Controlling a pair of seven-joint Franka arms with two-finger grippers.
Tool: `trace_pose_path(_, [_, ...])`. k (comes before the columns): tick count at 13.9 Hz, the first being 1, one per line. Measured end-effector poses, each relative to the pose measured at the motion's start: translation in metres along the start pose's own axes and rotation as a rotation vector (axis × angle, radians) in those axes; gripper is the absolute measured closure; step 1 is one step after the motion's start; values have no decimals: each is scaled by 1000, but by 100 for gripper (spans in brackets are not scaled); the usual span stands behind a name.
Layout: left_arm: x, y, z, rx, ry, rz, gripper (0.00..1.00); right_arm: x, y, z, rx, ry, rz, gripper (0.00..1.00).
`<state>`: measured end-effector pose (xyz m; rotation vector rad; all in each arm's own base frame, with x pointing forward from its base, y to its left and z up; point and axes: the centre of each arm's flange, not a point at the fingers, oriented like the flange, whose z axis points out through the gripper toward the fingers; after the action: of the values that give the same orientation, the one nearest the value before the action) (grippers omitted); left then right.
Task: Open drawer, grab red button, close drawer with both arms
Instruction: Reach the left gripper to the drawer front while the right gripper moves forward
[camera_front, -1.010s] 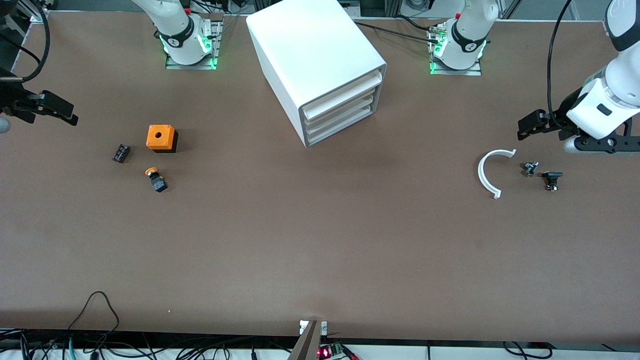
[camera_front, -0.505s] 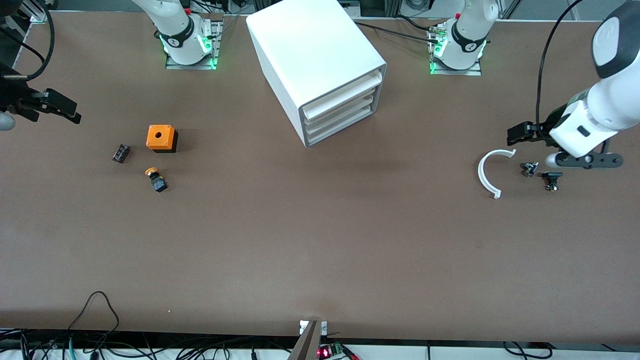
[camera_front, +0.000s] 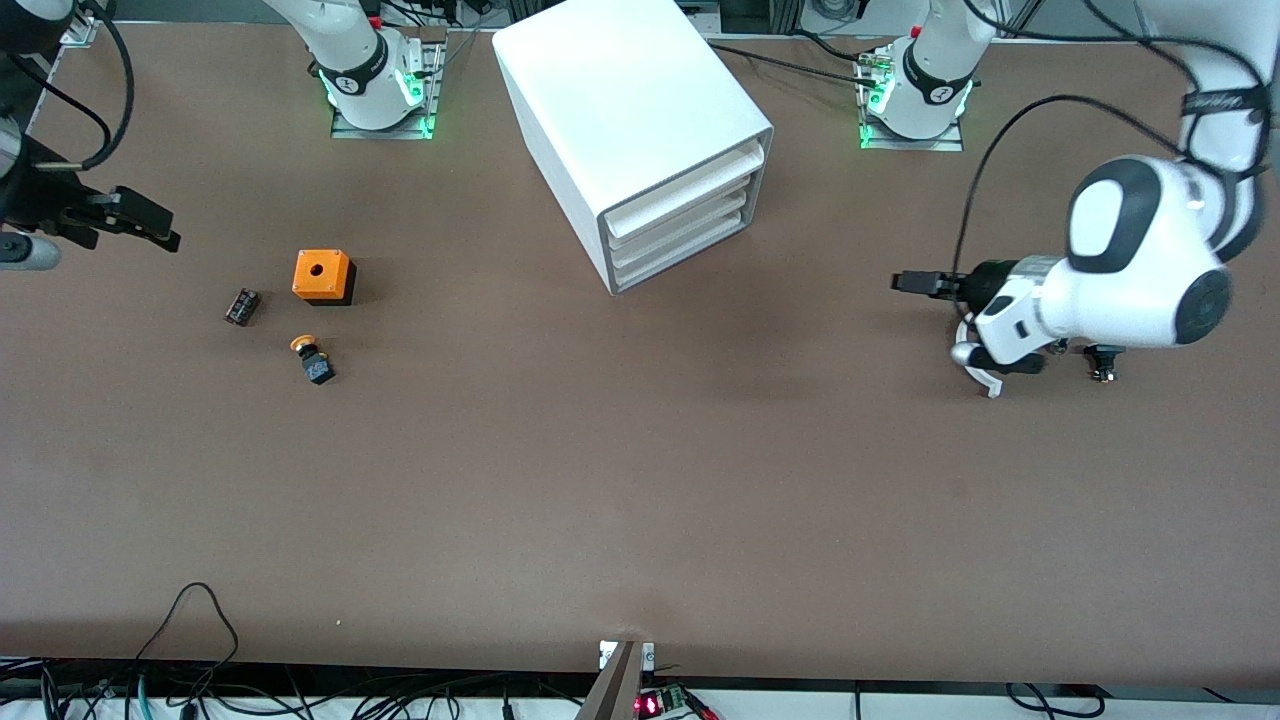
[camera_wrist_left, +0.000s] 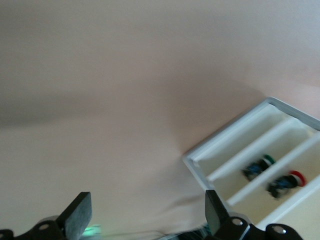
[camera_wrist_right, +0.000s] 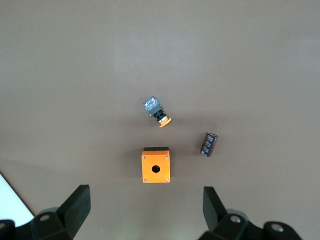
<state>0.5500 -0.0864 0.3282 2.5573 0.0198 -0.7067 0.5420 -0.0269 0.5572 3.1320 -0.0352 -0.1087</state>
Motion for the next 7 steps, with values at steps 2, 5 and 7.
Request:
trace_pose_path(2, [6, 11, 48, -125, -88, 14, 0, 7, -7, 17, -2, -32, -15, 0])
trace_pose_path(5, [9, 32, 120, -251, -189, 101, 0, 18, -32, 42, -7, -80, -57, 0])
trace_pose_path(7, [4, 48, 161, -319, -233, 128, 0, 24, -41, 58, -2, -106, -70, 0])
